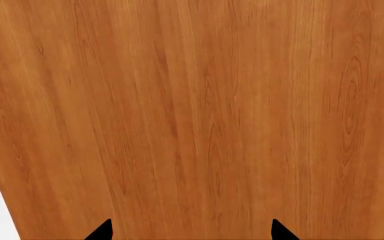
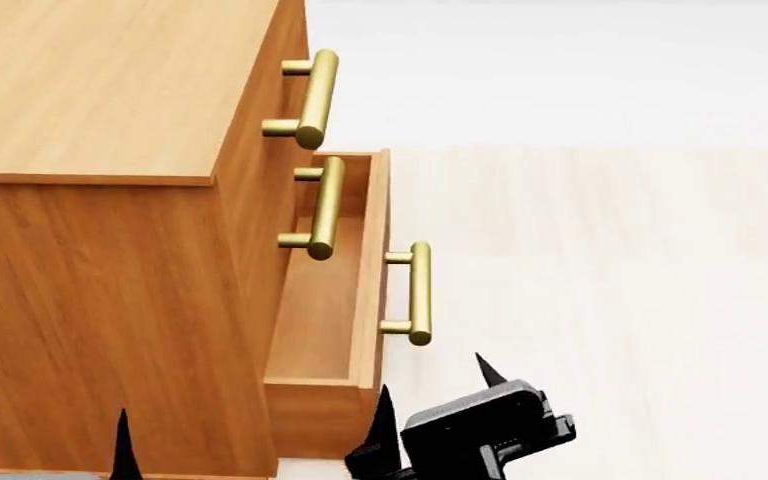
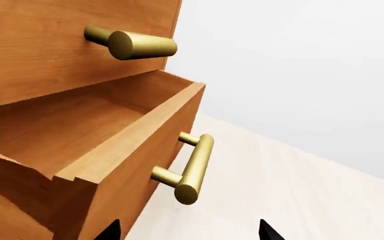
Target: Close the bottom drawer of the cabinet.
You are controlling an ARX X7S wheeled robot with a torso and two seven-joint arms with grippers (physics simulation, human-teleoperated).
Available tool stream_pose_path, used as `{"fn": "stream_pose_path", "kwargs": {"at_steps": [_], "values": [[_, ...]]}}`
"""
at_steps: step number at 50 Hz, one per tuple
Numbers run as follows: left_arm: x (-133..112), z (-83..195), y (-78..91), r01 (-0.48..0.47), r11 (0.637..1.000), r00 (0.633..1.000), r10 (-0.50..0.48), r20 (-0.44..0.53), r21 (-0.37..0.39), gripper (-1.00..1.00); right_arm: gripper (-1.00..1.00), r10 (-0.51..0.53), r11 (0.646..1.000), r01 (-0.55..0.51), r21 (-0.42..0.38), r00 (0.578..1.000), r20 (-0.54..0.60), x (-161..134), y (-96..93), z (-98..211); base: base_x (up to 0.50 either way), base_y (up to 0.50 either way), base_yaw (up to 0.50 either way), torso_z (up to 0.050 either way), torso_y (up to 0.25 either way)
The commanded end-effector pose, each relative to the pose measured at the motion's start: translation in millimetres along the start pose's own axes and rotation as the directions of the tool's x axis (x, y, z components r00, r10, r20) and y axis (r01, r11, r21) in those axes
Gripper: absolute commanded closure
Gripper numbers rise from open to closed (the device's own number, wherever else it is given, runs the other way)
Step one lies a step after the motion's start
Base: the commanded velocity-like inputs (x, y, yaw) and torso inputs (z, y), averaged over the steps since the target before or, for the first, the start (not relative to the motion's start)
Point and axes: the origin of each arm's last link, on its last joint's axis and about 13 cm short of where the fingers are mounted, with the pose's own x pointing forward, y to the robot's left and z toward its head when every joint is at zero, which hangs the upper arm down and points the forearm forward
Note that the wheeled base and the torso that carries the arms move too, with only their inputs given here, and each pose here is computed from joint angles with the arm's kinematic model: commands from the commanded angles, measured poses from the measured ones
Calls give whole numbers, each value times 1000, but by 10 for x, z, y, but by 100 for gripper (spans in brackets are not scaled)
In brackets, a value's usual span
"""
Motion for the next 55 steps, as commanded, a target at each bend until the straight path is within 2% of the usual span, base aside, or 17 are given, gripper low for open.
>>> {"fn": "stream_pose_path", "kwargs": {"at_steps": [1, 18, 30, 55], "values": [[6, 2, 14, -1, 1000, 1000, 1, 6, -18, -100, -100, 106, 993, -106, -47, 994, 12, -9, 174, 10, 0, 0, 0, 0, 0], [-11, 0, 10, 3, 1000, 1000, -3, 6, -18, -100, -100, 192, 977, -189, -100, 981, 21, -12, 275, 91, 0, 0, 0, 0, 0], [-30, -14, -2, 11, 1000, 1000, -10, 3, -16, -100, -100, 137, 986, -135, -94, 990, 25, 136, 276, 59, 0, 0, 0, 0, 0], [-39, -3, 9, 5, 1000, 1000, -5, 7, -17, -100, -100, 188, 978, -182, -101, 981, 47, 223, 419, 142, 0, 0, 0, 0, 0]]}}
